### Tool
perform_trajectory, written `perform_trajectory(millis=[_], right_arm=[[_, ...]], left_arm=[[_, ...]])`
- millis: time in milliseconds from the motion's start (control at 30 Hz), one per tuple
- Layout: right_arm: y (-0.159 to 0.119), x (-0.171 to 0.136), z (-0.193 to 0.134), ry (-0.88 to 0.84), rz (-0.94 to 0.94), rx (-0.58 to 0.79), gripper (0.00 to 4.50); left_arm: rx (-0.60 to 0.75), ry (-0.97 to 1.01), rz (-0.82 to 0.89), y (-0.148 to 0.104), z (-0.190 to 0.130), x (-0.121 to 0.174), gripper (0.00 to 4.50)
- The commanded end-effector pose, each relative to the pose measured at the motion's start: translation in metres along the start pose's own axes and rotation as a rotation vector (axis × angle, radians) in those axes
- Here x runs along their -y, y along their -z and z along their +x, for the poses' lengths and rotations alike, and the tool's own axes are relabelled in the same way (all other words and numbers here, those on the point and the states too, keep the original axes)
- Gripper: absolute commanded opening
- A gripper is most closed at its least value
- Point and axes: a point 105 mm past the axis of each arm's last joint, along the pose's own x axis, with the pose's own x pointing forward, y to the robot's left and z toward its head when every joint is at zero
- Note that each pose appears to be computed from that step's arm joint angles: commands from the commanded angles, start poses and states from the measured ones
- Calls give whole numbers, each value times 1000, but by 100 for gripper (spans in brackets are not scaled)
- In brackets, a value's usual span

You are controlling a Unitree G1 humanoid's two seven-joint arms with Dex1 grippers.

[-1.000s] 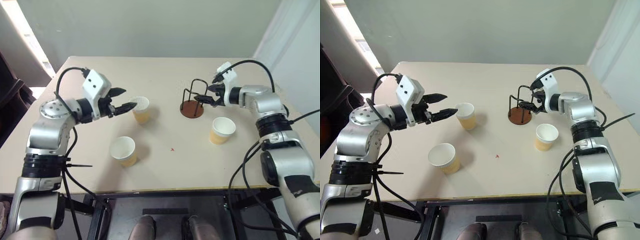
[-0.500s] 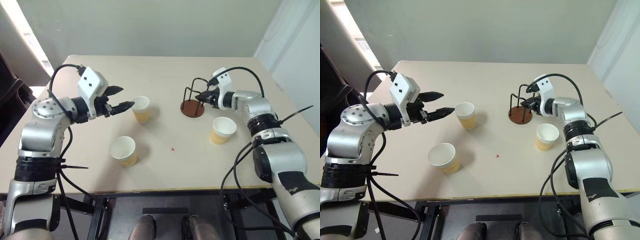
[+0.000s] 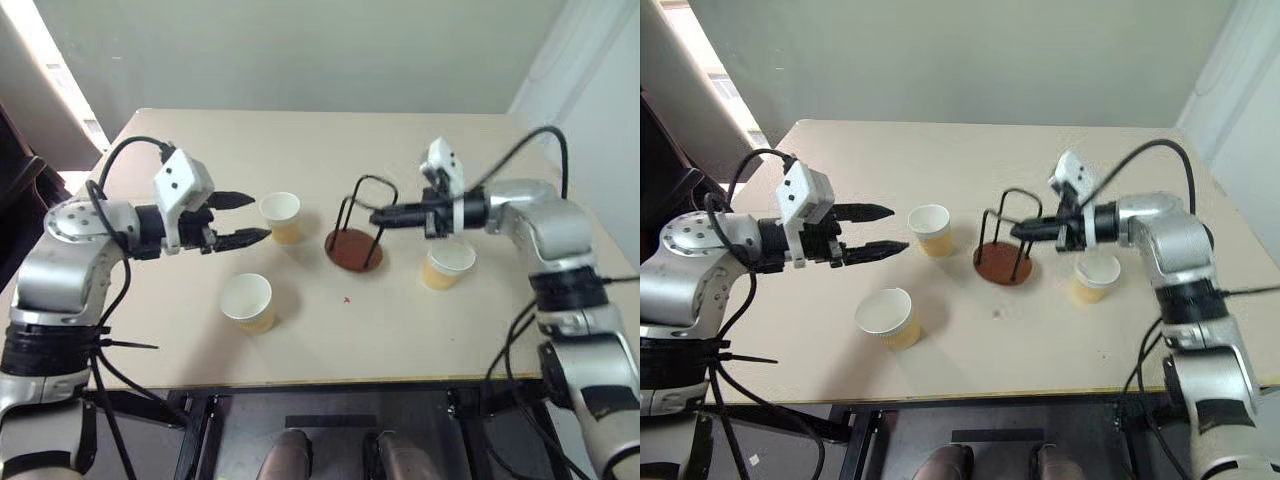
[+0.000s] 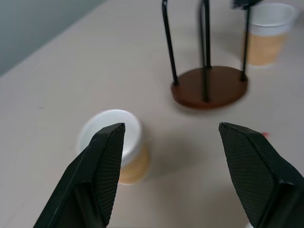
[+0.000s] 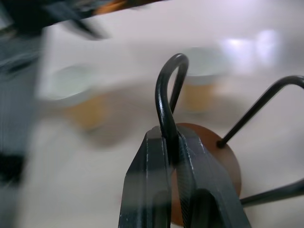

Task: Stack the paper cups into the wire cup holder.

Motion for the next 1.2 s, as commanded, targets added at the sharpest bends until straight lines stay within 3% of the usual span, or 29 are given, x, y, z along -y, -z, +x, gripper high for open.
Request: perform_trajectory(millis=[33, 167, 567, 667, 800, 1000, 1100, 1200], right_arm=[[1, -39, 8, -140, -156, -70, 3], [22, -38, 21, -123, -275, -159, 3], [25, -24, 36, -109, -361, -152, 3], [26, -21, 36, -113, -340, -157, 78], [25, -18, 33, -114, -334, -160, 213], [12, -14, -25, -108, -357, -274, 422], [2, 3, -60, 20, -401, -355, 422], [16, 16, -84, 107, -396, -489, 422]], left_arm=[[7, 105, 31, -11, -5, 16, 340], [-10, 186, 40, -11, -3, 27, 340], [-17, 243, 51, -10, -1, 37, 340], [-16, 243, 52, -11, 0, 37, 340], [-15, 246, 53, -11, 0, 37, 340], [0, 230, 62, -13, 5, 28, 340], [34, 185, 85, -21, 11, 18, 340], [63, 153, 100, -27, 20, 10, 340]])
